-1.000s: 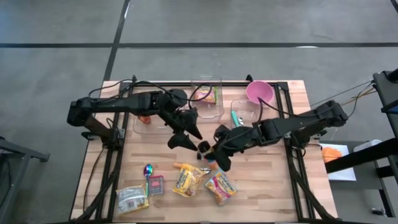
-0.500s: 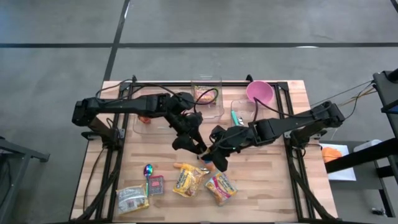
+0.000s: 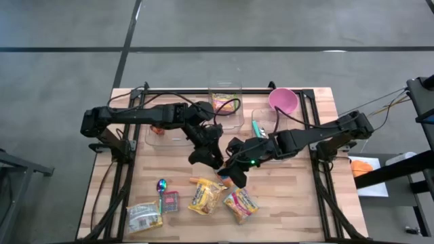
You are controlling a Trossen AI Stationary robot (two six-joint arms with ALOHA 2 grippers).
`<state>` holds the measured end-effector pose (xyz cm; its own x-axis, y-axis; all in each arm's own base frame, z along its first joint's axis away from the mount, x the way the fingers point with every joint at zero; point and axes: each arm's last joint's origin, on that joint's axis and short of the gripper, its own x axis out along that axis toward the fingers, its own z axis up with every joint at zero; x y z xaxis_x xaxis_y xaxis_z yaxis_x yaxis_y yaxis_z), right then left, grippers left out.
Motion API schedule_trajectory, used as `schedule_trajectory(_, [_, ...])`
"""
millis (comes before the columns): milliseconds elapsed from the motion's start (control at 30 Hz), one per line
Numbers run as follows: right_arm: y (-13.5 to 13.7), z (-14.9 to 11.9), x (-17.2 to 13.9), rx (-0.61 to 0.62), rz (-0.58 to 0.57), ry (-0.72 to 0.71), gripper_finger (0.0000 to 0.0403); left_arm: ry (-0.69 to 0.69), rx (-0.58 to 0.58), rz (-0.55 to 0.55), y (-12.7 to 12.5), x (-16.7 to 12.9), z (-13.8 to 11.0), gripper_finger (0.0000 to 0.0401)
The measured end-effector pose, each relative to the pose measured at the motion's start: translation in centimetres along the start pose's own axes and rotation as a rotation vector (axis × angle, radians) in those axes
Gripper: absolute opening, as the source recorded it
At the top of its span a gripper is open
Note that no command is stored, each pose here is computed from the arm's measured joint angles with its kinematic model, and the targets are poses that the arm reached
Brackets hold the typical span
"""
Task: Pick & Place Food Item
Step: Put the orange seasoning bottle into the left transparent bin
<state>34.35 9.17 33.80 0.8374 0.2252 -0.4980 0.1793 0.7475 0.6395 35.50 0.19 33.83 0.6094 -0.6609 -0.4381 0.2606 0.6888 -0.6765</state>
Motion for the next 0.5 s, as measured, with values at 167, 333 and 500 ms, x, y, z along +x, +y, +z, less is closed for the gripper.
schedule_trajectory(167, [-0.03,0.00,0.00,0.004,-0.002,0.001,0.0120,0.001,0.004,-0.006,-0.06,-0.04,0.00,0.0207])
schedule_trajectory(333, [-0.01,0.00,0.00,0.003,-0.001,0.000,0.0120,0.001,-0.001,-0.006,-0.06,-0.04,0.00,0.0207])
schedule_trajectory(500, [0.01,0.03,0.01,0.000,0.002,-0.003,0.0120,0.002,-0.005,-0.006,-0.07,-0.04,-0.01,0.0207])
